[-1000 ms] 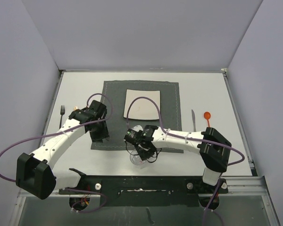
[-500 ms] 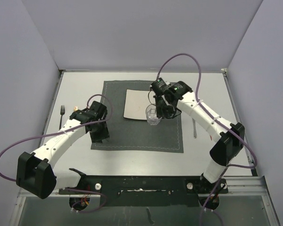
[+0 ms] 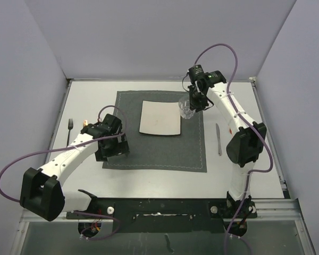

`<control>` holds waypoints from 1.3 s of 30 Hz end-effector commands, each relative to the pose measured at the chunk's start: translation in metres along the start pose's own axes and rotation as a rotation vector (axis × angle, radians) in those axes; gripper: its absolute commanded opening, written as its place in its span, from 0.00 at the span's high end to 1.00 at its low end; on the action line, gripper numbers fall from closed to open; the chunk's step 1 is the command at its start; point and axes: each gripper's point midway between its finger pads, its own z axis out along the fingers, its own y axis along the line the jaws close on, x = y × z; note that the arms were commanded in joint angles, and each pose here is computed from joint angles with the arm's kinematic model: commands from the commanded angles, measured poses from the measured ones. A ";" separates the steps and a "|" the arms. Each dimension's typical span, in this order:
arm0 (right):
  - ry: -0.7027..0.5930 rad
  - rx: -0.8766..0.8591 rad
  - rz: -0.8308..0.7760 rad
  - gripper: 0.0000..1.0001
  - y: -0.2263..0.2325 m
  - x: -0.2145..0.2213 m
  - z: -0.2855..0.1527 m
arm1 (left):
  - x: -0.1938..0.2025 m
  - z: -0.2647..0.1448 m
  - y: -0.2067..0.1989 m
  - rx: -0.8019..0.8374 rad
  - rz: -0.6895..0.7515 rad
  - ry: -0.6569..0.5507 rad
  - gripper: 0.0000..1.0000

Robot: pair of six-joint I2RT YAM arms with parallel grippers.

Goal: Set the dinner table for one person
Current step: Place the cup on the napkin.

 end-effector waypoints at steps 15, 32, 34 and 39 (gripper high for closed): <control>-0.082 -0.083 0.056 1.00 -0.006 -0.083 0.061 | -0.052 -0.018 -0.004 0.043 0.001 -0.275 0.02; -0.146 -0.027 0.126 1.00 -0.022 -0.105 0.109 | -0.044 0.008 -0.007 0.029 0.005 -0.214 0.02; -0.147 -0.023 0.134 1.00 -0.024 -0.106 0.113 | -0.043 0.008 -0.006 0.028 0.004 -0.217 0.02; -0.146 0.001 0.154 1.00 -0.028 -0.107 0.120 | -0.045 0.009 -0.006 0.019 0.003 -0.221 0.02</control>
